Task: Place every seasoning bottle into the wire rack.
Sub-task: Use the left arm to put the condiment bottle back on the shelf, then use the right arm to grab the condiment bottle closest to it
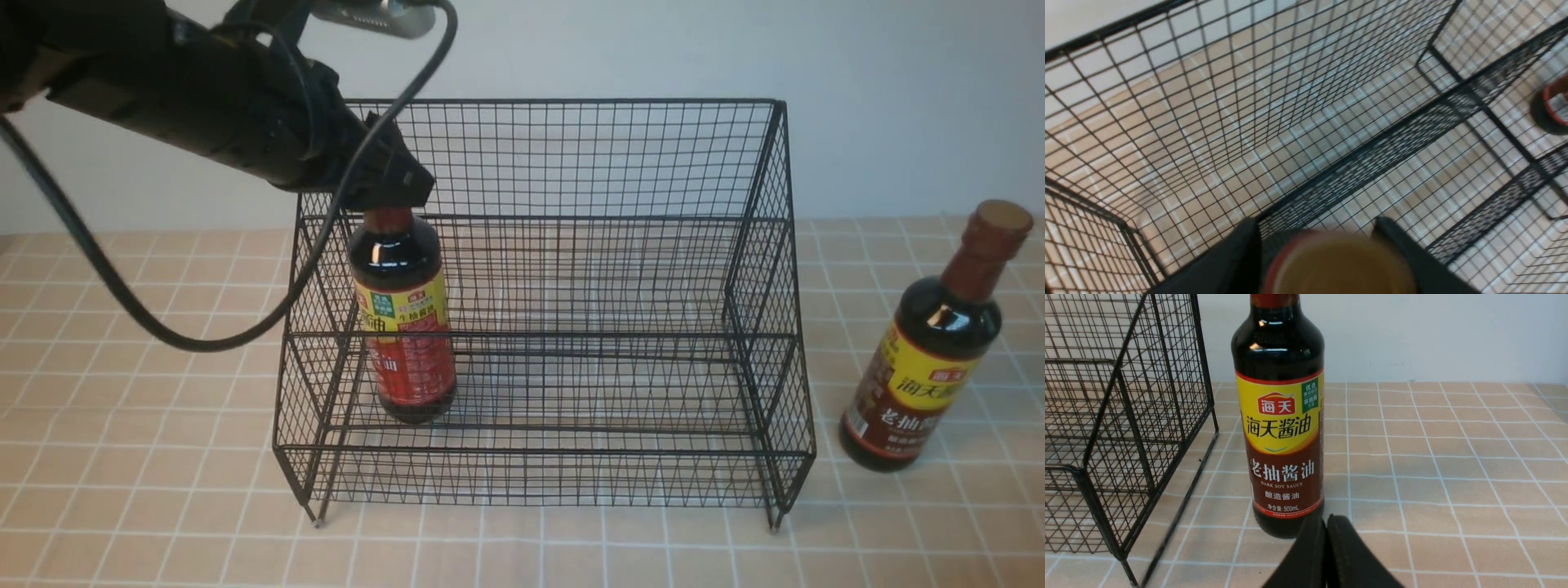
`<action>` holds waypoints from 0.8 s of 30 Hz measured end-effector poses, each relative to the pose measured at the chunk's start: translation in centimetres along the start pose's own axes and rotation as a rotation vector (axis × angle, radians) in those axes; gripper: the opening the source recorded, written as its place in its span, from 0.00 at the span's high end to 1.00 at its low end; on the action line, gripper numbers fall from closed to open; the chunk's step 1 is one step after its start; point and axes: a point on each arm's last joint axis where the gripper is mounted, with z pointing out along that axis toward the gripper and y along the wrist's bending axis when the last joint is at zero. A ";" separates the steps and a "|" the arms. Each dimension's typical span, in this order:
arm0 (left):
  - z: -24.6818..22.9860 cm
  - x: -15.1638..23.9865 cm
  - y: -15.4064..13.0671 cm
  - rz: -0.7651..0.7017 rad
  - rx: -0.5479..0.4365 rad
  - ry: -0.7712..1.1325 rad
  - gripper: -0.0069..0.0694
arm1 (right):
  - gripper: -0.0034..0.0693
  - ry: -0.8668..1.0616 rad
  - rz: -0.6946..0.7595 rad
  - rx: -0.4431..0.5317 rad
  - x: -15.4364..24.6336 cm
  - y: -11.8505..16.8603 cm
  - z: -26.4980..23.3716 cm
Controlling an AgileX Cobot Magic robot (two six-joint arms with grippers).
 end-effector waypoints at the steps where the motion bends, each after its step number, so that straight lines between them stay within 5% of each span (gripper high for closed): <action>1: -0.9 -0.2 -0.3 0.008 -0.004 -0.021 0.44 | 0.97 0.000 0.000 0.000 0.0 0.0 0.0; 9: -8.2 -1.4 -2.9 0.042 -0.047 -0.184 0.46 | 0.97 0.000 0.000 0.000 0.0 0.0 0.0; 12: -10.9 -1.4 -3.9 0.038 -0.075 -0.229 0.54 | 0.97 0.000 0.000 0.000 0.0 0.0 0.0; 18: -19.1 0.9 -6.3 0.002 -0.222 -0.308 0.89 | 0.97 0.000 0.000 0.000 0.0 0.0 0.0; 24: -22.9 6.2 -8.4 -0.070 -0.271 -0.389 0.92 | 0.97 0.000 0.000 0.000 0.0 0.0 0.0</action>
